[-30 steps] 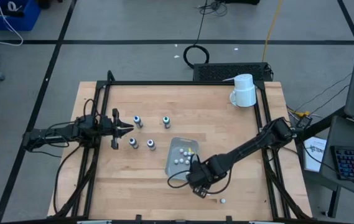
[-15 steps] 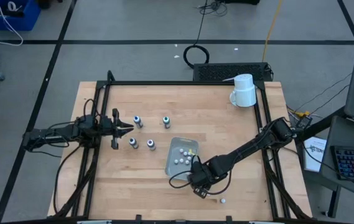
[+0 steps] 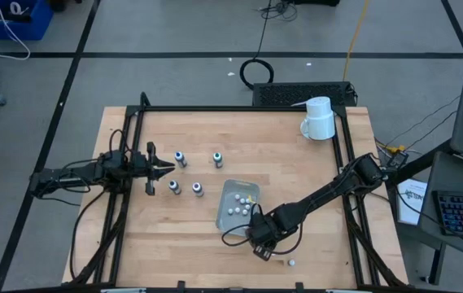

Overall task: Pick & Place food coloring
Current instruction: Put the small red food coloring bottle into the white bin

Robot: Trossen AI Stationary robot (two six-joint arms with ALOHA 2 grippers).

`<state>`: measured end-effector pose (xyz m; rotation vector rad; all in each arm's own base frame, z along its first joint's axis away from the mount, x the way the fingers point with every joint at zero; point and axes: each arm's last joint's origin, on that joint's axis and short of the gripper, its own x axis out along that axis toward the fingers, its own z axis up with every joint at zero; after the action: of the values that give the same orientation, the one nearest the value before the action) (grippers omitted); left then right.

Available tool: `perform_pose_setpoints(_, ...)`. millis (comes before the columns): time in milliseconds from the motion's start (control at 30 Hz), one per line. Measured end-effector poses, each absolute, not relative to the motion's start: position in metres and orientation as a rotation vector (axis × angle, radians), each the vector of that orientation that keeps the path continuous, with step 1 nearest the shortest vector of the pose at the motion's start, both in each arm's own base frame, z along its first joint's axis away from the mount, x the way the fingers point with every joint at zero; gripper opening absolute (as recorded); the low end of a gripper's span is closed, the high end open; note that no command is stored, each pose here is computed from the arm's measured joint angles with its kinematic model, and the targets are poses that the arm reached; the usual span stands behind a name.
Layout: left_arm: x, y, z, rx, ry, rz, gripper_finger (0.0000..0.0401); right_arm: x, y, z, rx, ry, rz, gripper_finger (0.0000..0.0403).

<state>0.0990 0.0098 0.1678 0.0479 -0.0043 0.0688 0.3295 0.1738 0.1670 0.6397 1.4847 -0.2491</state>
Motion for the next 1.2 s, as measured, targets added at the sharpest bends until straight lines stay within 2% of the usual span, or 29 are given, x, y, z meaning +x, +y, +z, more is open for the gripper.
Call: perform_pose_setpoints(1200,0.0990,0.0098,0.1678,0.048,-0.004,0.069,0.0058,0.3319,0.1693,0.1666,0.579,1.447,-0.259,0.0088)
